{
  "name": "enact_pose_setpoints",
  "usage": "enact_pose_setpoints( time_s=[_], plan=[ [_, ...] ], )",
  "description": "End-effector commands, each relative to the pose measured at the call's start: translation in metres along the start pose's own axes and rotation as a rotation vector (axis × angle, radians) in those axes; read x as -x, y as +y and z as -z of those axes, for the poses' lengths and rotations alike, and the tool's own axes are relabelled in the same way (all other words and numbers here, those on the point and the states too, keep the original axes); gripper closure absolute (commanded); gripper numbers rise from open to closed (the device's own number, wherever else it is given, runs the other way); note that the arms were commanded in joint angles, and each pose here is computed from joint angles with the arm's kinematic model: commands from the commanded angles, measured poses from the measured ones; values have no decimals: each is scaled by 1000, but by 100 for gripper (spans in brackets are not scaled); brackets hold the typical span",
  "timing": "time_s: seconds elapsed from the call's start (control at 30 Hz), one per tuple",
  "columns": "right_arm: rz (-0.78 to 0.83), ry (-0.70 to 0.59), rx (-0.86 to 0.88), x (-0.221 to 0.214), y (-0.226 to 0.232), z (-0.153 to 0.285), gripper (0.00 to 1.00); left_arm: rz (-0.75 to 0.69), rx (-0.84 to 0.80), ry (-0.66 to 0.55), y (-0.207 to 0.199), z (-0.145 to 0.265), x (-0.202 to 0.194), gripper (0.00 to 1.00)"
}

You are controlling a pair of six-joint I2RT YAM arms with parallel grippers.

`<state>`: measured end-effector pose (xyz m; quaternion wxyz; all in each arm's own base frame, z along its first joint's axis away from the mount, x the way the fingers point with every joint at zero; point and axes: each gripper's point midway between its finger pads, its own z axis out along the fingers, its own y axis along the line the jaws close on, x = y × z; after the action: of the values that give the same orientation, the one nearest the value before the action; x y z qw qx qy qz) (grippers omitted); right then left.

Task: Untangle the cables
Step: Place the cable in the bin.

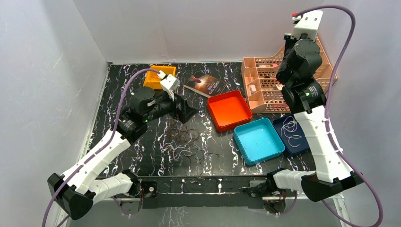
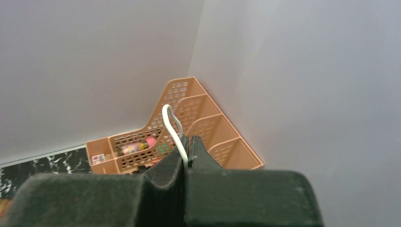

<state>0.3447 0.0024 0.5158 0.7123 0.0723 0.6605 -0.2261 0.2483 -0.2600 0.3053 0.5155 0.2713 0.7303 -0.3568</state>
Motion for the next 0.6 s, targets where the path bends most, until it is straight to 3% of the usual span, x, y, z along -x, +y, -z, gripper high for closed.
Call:
enact_pose_setpoints(
  time_s=[0.0,0.27,0.57],
  plan=[
    [-74,-34,-123,12,-44,-2,100,-24,-5,-51,-5,8,23,15],
    [-91,30,-253,-23,-98,-14,100,-28,-16,-33,-7,5,24,15],
    [-131,14,-346,-14,-129,7,100,-21,-35,-19,-9,1,24,15]
  ],
)
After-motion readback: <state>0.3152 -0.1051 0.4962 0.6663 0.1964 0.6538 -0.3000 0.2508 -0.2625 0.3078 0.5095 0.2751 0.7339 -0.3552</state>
